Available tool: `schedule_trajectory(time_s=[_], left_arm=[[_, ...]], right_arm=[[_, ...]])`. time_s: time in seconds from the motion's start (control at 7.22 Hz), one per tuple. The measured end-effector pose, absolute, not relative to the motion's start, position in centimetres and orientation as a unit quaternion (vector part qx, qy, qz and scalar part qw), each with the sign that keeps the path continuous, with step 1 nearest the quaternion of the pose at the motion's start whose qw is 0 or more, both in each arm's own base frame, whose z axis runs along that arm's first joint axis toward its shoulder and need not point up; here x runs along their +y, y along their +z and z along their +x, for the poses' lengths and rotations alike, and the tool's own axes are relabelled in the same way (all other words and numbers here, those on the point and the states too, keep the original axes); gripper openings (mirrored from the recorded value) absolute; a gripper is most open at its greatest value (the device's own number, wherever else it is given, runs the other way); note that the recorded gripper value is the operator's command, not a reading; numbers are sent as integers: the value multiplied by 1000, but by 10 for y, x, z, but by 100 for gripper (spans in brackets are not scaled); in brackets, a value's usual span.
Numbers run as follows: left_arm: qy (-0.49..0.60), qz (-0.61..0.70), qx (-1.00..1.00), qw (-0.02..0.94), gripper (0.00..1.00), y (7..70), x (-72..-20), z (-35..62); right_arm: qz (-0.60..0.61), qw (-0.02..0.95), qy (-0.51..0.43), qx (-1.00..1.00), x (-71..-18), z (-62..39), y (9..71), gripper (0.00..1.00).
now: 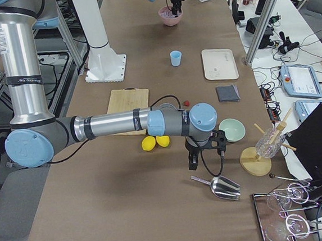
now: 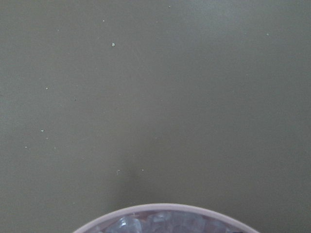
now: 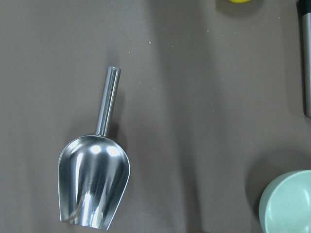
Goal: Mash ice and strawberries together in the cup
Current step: 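Lower the left gripper and grasp another ice cube in the bowl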
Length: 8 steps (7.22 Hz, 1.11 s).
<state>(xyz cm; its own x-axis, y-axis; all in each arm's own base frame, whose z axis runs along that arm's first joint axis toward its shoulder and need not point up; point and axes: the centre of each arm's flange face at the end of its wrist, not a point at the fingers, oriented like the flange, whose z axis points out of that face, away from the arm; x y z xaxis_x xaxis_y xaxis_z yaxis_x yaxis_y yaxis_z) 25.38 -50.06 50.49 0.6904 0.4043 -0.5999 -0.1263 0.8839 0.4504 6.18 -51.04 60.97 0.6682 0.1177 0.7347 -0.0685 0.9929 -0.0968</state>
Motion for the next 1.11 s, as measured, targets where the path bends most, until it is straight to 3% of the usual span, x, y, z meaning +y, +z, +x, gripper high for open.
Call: schedule_trajectory(time_s=[0.69, 0.97, 1.11], left_arm=[[149, 190, 368, 898, 31, 503, -499, 254], [153, 185, 375, 896, 21, 502, -498, 255], [153, 184, 376, 895, 23, 502, -498, 254]], right_arm=[[-30, 913, 51, -404, -511, 62, 608, 100], [-30, 913, 51, -404, -511, 62, 609, 100], [-30, 913, 51, -404, -511, 62, 608, 100]])
